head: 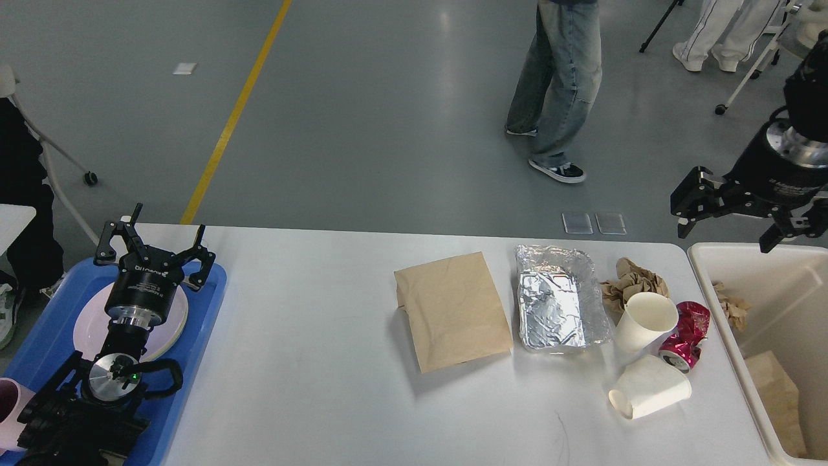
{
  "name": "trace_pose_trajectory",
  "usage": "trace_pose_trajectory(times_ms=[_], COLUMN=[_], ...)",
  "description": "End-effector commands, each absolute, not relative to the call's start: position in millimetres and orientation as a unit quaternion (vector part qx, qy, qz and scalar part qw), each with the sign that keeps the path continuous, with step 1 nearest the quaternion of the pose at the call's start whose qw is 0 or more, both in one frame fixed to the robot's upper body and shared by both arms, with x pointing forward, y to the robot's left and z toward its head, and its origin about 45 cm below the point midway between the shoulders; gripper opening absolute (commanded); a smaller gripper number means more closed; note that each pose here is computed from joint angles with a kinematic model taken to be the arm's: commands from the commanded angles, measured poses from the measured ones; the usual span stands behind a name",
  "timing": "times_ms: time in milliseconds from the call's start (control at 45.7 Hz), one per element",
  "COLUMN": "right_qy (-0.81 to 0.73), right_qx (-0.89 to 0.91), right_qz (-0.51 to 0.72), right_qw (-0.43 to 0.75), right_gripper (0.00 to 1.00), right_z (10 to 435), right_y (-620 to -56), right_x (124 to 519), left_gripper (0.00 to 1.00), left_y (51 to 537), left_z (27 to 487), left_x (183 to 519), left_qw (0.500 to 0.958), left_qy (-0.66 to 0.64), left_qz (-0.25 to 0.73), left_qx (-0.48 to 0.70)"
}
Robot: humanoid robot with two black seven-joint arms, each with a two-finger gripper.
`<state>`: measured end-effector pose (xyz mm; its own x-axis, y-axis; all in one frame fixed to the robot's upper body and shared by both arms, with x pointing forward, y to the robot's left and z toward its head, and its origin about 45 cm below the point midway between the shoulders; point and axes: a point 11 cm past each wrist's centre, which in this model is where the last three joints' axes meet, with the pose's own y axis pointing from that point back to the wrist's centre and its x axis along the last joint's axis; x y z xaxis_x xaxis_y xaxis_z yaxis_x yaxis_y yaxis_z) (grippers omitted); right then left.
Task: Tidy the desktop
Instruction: 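Move the right gripper over the other brown paper bag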
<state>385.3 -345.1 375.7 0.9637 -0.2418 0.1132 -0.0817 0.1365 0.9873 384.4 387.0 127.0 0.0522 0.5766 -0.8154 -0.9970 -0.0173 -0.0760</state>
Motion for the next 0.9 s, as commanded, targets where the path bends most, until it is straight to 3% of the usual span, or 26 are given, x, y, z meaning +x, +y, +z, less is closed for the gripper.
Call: trace_pose_trajectory(times_ms=[0, 285, 635, 876], right_qy=[-0.104, -0.022, -0.021, 0.000], right_qx=[0.667, 0.690, 0.710, 0.745], right_qz=[-0.014, 0.019, 0.021, 0.041], right_qw=[0.738, 0.723, 0.703, 0.666], right_gripper=[1.00, 1.00, 1.00, 1.00], right_z=[423, 444, 439, 362], right_y=[-308, -249, -223, -169], right_x=[362, 294, 298, 338], left_gripper=[0.96, 0.96, 0.96, 0.96], left_y=[387, 388, 388, 387], left_z=[127, 127, 127, 127], left_x=[384, 384, 384, 384], left_qw=[0.634, 0.634, 0.634, 0.634], left_qy=[0.298, 0.298, 0.298, 0.298], left_qz=[0.621, 0.621, 0.621, 0.620], left_qx=[-0.352, -0.352, -0.352, -0.352])
